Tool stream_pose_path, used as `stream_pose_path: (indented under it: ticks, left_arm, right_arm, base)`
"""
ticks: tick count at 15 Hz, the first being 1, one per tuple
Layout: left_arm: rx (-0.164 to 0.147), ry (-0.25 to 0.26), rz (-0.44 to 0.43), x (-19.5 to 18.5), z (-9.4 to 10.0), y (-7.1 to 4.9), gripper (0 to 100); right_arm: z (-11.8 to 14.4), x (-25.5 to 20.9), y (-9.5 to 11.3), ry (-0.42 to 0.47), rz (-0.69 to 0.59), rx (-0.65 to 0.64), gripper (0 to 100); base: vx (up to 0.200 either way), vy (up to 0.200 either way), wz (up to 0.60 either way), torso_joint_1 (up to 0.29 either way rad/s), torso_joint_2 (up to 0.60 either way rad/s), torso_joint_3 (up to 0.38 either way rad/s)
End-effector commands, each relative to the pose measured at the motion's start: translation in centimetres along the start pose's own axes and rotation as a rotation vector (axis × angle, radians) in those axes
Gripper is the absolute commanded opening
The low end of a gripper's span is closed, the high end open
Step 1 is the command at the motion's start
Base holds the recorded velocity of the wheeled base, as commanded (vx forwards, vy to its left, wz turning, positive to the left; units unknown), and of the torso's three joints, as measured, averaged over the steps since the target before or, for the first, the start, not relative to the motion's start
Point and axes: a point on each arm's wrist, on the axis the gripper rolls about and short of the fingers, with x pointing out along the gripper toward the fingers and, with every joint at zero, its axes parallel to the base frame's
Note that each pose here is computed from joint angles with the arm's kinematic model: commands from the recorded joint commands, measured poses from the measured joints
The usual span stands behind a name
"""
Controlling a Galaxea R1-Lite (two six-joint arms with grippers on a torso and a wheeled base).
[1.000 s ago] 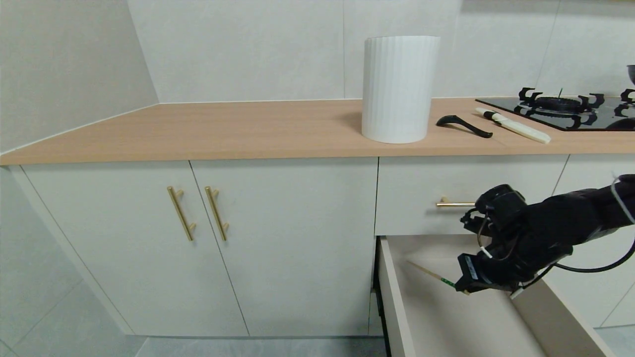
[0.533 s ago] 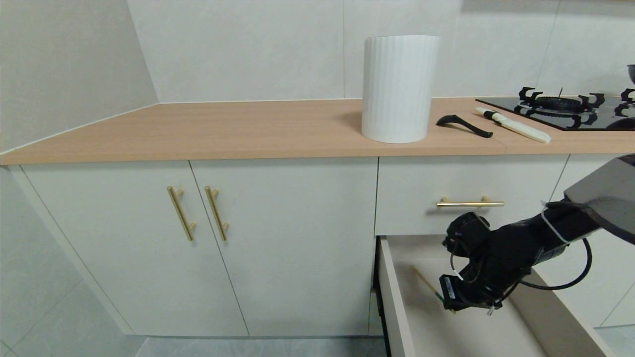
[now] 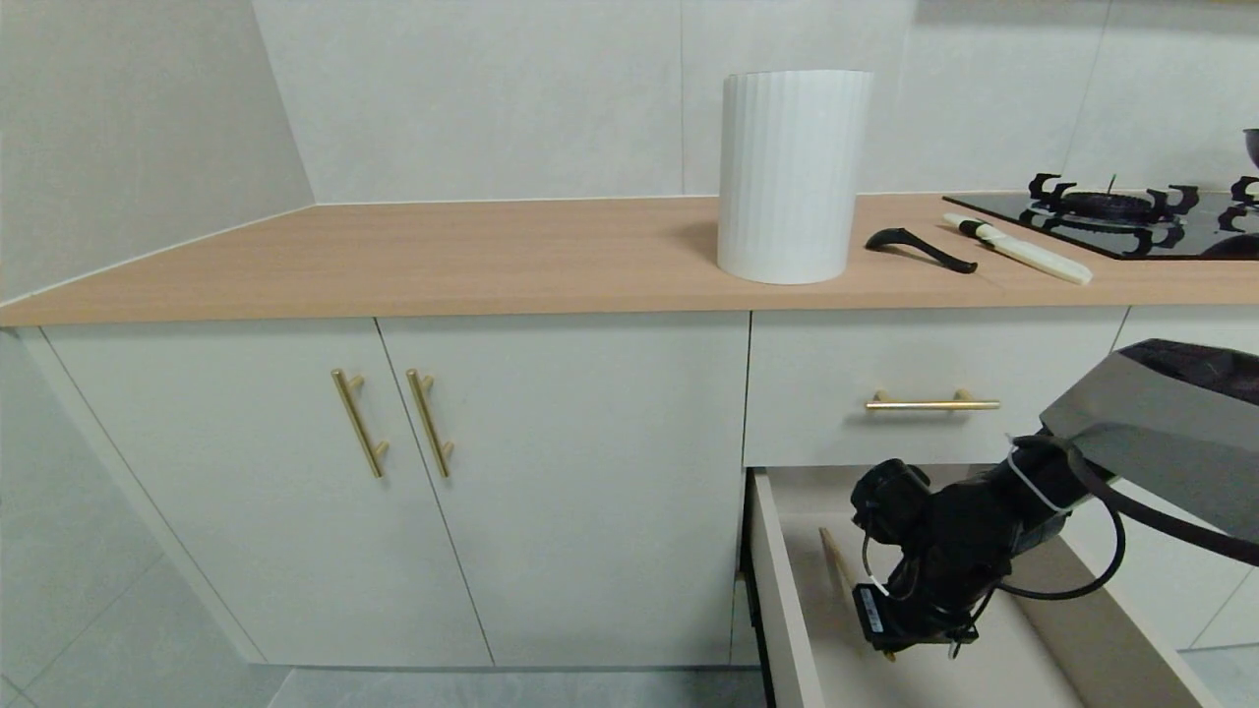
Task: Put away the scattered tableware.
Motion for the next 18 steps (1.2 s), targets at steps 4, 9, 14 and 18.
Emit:
stream_pose_path:
  ticks: [4,9,14,18]
  left_arm:
    - [0.0,0.0,-0.001,0.0,0.0,0.0,100]
    - [0.0,0.0,0.0,0.0,0.0,0.0,100]
    - [0.0,0.0,0.0,0.0,0.0,0.0,100]
    - [0.0,0.0,0.0,0.0,0.0,0.0,100]
  right_arm:
    - [-0.5,2.1,1.0,-0.034,-0.102,-0.008,0]
    - [-0.6,2.3,1.1,-0.035,-0.114,-0.011,0]
    - [-0.7,2.4,1.0,-0.031,-0.118,-0.011,0]
    - [-0.6,2.4,1.1,-0.033,-0.117,-0.013,100]
  base:
    - [0.0,0.0,0.0,0.0,0.0,0.0]
    - [0.0,0.0,0.0,0.0,0.0,0.0]
    - [0.0,0.0,0.0,0.0,0.0,0.0]
    - [0.0,0.0,0.0,0.0,0.0,0.0]
